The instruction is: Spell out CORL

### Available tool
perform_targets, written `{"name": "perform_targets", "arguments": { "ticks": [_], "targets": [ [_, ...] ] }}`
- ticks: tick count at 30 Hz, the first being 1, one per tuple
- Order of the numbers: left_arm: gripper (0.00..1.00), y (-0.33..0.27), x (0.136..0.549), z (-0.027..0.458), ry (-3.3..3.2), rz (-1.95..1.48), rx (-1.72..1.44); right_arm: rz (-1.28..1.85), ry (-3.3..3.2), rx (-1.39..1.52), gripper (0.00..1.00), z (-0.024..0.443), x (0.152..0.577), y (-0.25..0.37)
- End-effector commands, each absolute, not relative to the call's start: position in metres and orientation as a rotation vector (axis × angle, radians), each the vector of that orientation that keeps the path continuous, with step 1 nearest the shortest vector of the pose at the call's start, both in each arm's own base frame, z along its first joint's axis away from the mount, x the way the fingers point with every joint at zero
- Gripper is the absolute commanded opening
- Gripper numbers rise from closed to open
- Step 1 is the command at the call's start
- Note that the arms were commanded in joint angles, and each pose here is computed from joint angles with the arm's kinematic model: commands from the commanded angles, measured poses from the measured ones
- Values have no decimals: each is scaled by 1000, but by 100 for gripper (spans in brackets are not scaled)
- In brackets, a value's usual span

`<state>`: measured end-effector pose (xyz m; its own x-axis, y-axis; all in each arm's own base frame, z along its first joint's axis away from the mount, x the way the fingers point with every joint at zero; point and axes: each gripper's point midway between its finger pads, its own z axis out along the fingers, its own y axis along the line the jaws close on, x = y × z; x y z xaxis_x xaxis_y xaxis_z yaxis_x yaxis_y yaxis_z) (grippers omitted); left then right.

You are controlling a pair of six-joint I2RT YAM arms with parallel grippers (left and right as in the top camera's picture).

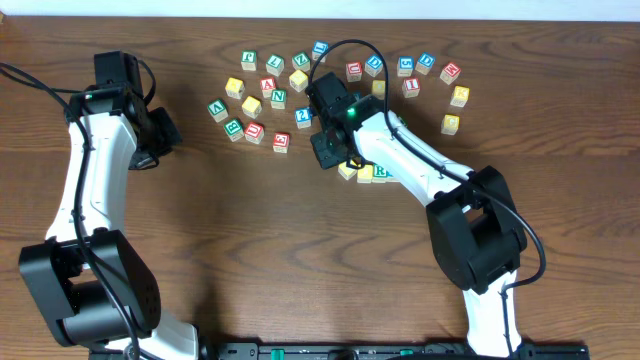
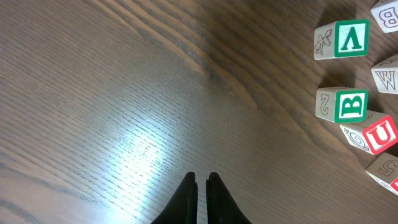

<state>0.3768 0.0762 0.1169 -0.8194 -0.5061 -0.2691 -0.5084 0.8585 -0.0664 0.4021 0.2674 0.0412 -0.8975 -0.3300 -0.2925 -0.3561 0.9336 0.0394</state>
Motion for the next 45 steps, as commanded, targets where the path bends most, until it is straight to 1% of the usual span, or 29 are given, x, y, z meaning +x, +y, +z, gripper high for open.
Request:
{"name": "perform_targets", "arguments": {
  "ticks": [1,14,22,24,28,30,32,34,38,41,45],
  "targets": [
    [8,78,376,119,2755,31,-758,93,2888,-350,1,18,395,262],
    [8,78,376,119,2755,31,-758,51,2968,-339,1,9,379,252],
    [8,78,376,119,2756,31,-758,52,2941,-480,1,14,381,254],
    [8,78,376,119,2755,31,-758,92,2906,-532,1,30,385,260],
    [8,78,376,119,2755,31,-754,136,2833,-479,2,78,398,254],
    [7,76,376,120,2755,30,-744,146,2810,-433,5,99,402,242],
    [8,70,377,122,2758,27,-720,145,2812,-364,8,109,407,226],
    [8,62,379,122,2764,22,-690,127,2841,-311,8,107,409,209],
    [8,43,384,122,2773,10,-620,104,2919,-241,4,85,405,191],
    [8,28,387,123,2771,-5,-592,84,2954,-184,1,64,402,188],
    [8,6,389,123,2783,-19,-510,71,2961,-144,1,42,405,189]
  ]
}}
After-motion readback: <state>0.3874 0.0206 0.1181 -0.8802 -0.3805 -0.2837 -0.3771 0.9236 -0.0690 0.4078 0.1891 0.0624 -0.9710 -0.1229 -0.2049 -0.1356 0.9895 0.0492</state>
